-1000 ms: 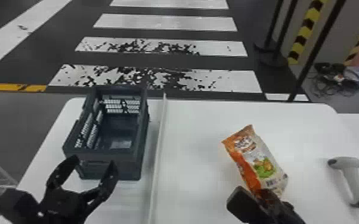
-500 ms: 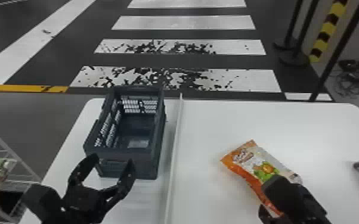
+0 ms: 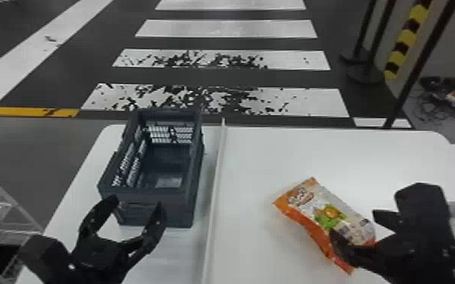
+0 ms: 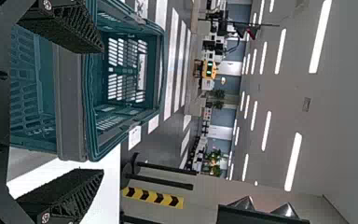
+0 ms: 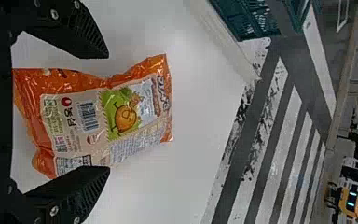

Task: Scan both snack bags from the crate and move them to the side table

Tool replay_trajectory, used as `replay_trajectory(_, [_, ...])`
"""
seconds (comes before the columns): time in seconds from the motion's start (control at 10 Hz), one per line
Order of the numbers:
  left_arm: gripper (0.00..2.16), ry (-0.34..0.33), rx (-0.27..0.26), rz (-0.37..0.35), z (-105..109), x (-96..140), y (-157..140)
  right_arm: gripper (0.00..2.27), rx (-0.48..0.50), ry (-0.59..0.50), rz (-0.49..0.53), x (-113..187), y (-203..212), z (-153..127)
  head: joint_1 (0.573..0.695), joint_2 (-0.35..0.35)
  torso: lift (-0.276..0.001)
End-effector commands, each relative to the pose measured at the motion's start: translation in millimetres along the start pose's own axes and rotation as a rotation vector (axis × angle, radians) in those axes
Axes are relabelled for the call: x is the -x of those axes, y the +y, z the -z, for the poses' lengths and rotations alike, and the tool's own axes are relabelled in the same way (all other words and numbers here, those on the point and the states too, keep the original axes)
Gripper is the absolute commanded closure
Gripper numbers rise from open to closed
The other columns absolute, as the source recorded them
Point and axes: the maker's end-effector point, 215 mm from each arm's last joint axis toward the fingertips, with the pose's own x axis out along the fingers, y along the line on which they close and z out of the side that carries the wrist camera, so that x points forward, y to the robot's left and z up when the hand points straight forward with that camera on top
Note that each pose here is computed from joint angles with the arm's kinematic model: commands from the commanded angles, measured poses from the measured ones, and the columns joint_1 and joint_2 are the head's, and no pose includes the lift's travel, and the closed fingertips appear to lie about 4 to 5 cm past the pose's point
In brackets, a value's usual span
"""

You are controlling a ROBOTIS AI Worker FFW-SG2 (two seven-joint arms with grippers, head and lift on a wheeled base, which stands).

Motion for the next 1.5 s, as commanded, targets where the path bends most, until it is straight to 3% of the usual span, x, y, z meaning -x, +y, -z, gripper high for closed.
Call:
replay_trajectory(0.0, [0.08,0.001,0.001,0.001,0.3,0.0,-0.7,0.48,-0.058,-0.023,-0.016,-2.3,-4.8,-0.1,0.695,0.048,-0.099])
replay_trajectory(0.1, [0.08,0.001,0.002,0.001,0.8,-0.4,-1.2,1.03,-0.086,-0.022,-0.029,-6.5,-3.2,4.2,0.695,0.043,-0.099])
replay_trajectory(0.2, [0.08,0.002,0.003,0.002,1.5,0.2,-1.6,1.72,-0.101,-0.015,-0.051,-11.6,1.3,8.4,0.695,0.041,-0.099])
replay_trajectory(0.3, [0.08,0.004,0.003,0.000,2.2,0.3,-0.9,2.10,-0.101,-0.002,-0.066,-16.8,7.2,13.5,0.695,0.045,-0.099])
replay_trajectory(0.4, [0.08,0.002,0.002,0.002,1.6,-0.2,-1.2,2.25,-0.094,-0.010,-0.121,-22.4,21.0,11.2,0.695,0.051,-0.099])
replay_trajectory(0.9, [0.08,0.004,0.008,0.003,2.9,0.3,-3.5,2.25,-0.035,-0.143,-0.312,-63.7,70.3,-31.9,0.695,0.140,-0.099])
replay_trajectory(1.4, [0.08,0.005,0.008,0.000,3.2,0.2,-2.1,2.25,-0.026,-0.056,-0.379,-122.0,75.8,-22.9,0.695,0.178,-0.099])
